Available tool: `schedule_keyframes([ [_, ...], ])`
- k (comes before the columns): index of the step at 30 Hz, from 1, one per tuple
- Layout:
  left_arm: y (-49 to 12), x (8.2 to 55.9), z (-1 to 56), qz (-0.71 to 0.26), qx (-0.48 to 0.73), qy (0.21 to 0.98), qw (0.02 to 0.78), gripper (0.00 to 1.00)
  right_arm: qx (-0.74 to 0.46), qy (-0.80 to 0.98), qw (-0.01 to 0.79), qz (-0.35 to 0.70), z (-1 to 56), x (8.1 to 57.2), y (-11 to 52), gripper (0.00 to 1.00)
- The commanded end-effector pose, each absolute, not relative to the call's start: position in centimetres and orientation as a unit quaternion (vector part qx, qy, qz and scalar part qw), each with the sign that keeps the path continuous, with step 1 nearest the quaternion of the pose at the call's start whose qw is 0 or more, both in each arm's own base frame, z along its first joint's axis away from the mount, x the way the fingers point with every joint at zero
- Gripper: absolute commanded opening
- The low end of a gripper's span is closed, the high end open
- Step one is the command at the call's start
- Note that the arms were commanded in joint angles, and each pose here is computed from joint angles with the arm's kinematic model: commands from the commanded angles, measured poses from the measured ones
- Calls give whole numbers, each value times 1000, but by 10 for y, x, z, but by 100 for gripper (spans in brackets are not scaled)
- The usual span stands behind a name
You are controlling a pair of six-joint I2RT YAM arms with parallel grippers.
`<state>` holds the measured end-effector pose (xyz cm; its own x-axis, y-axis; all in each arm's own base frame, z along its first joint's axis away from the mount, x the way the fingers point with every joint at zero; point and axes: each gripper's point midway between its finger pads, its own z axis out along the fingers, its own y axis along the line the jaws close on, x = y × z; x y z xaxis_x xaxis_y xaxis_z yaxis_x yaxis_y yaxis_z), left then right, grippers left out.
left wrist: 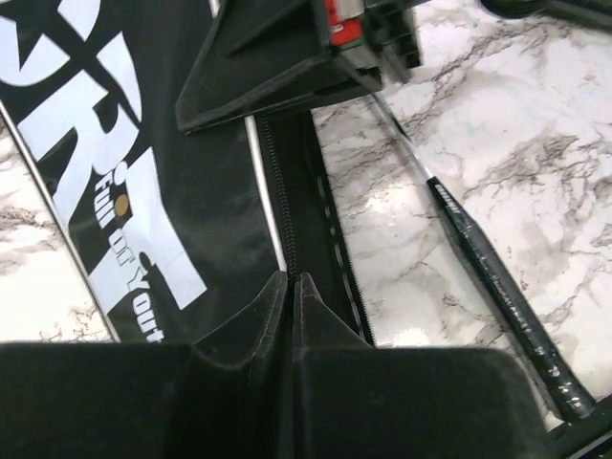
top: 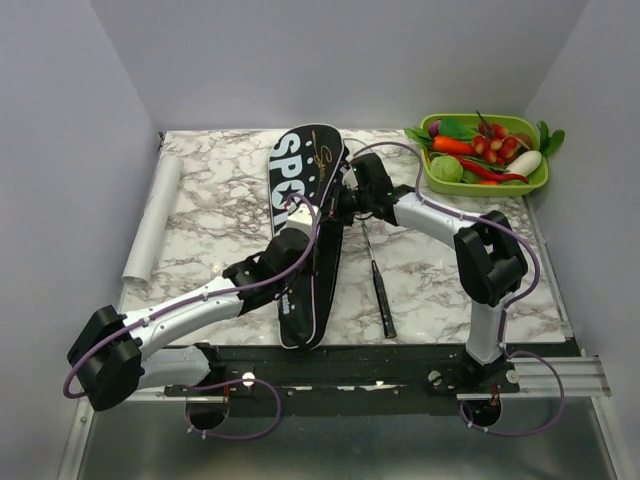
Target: Pack up the badminton gear
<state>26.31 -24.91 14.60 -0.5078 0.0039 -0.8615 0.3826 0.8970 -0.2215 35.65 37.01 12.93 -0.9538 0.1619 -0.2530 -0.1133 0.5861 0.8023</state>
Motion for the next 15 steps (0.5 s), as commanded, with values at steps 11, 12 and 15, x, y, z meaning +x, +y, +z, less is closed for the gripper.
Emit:
schedule_keyframes([
  [11, -257, 218, 164, -23, 163, 851, 499, 59, 20, 880, 170, 442, 144, 377, 373, 1],
  [12, -251, 215, 158, -3, 167, 855, 491, 59, 17, 881, 169, 442, 143, 375, 373, 1],
  [15, -246, 212, 150, 34, 150, 861, 485, 62, 12, 881, 169, 442, 146, 374, 372, 1],
])
